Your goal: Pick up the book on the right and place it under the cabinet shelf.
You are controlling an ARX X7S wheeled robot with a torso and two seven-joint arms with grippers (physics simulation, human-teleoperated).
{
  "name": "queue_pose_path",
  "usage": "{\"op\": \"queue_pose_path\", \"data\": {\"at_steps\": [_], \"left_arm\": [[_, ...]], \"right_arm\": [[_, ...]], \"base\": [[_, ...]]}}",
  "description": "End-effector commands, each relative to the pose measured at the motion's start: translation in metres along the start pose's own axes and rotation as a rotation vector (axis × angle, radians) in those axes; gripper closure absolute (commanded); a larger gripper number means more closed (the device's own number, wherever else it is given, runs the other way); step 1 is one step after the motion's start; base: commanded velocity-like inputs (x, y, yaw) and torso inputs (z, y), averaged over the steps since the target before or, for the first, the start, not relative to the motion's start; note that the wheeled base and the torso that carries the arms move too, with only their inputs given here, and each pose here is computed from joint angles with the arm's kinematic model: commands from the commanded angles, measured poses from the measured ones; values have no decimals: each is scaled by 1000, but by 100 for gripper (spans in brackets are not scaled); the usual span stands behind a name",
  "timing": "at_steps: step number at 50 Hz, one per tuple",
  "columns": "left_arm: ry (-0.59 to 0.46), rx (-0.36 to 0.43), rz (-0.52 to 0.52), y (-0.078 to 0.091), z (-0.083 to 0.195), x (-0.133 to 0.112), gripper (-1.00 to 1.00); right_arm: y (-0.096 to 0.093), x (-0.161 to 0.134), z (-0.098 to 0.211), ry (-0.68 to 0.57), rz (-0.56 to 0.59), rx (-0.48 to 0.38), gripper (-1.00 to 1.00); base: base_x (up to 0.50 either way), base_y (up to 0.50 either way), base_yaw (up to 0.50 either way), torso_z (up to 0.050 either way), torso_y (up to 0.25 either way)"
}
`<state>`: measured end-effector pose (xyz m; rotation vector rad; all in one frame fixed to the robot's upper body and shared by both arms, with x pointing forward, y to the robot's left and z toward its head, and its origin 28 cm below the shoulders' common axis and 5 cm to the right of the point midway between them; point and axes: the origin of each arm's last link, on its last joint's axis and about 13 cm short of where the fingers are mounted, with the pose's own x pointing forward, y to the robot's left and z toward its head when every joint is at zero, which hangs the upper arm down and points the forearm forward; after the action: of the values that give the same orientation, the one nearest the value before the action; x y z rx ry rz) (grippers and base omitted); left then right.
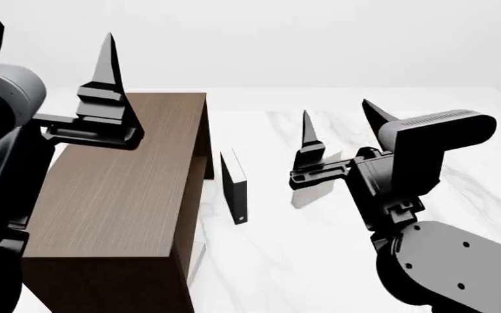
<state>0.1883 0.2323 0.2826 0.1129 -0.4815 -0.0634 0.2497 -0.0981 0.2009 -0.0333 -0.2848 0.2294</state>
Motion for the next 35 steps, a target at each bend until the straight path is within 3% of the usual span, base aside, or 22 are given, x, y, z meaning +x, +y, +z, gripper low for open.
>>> {"op": "queue_pose_path", "data": {"at_steps": [1, 23, 35], "left_arm": [[4, 0, -2, 0, -1, 0, -100], [3, 0, -3, -2, -5, 1, -100], [-13, -5, -5, -1, -7, 0, -100]], "right_arm": [[-6, 2, 23, -51, -16, -20, -100], [-15, 2, 57, -120, -49, -36, -100], [-19, -2, 72, -152, -53, -45, -100]], "base": [[0, 0, 0, 0, 250], [0, 0, 0, 0, 247], [0, 0, 0, 0, 13]]}}
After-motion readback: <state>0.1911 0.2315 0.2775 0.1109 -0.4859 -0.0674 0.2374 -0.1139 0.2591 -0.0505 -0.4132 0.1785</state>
